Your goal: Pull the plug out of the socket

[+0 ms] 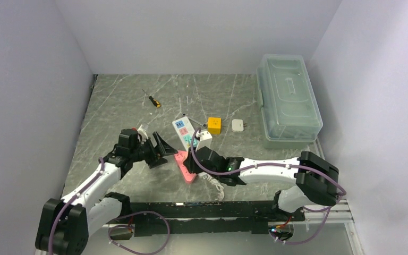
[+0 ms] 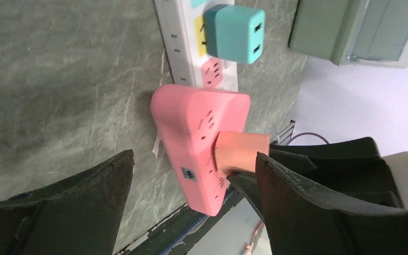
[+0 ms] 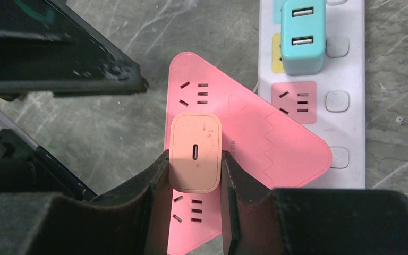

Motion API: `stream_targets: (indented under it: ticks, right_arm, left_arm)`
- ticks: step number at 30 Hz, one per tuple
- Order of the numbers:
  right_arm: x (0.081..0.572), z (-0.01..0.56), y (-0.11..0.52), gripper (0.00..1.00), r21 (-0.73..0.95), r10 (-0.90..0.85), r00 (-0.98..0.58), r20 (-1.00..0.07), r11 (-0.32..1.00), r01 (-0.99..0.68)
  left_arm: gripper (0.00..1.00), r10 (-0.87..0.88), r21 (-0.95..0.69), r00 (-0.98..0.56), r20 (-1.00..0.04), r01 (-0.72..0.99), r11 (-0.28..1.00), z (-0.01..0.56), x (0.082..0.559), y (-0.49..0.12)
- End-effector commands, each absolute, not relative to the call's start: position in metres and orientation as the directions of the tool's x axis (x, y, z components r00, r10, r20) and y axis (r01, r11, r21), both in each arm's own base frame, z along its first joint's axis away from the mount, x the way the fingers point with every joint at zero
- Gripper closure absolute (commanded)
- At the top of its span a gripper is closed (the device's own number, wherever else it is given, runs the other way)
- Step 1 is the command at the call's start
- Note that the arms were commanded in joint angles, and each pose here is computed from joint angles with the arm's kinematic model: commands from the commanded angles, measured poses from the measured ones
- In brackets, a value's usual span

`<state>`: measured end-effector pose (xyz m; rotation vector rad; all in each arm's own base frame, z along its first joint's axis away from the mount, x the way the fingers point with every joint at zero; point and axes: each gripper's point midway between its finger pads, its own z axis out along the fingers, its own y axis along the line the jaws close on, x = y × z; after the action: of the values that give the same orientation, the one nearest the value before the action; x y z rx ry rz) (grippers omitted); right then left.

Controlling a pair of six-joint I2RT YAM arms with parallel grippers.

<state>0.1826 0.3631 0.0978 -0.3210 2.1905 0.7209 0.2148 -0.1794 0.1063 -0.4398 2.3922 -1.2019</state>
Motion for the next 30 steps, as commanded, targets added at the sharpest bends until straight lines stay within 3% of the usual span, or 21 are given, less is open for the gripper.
stream_targets:
  ticks: [1, 19, 30]
  right_arm:
    - [0.176, 0.078, 0.352, 1.00, 0.453, 0.056, -0.725, -0.687, 0.813, -0.367]
    - [0.181, 0.082, 0.347, 1.00, 0.438, 0.068, -0.706, -0.705, 0.824, -0.358]
    - [0.183, 0.084, 0.347, 1.00, 0.399, 0.051, -0.687, -0.725, 0.844, -0.359]
  left_arm:
    - [0.14, -0.467, -0.858, -0.857, -0.216, -0.062, 0.510, 0.117, 0.222, -0.194]
    - [0.44, -0.463, -0.869, -0.869, -0.176, -0.084, 0.488, 0.084, 0.221, -0.216]
    - [0.73, -0.465, -0.870, -0.867, -0.178, -0.081, 0.486, 0.073, 0.221, -0.225]
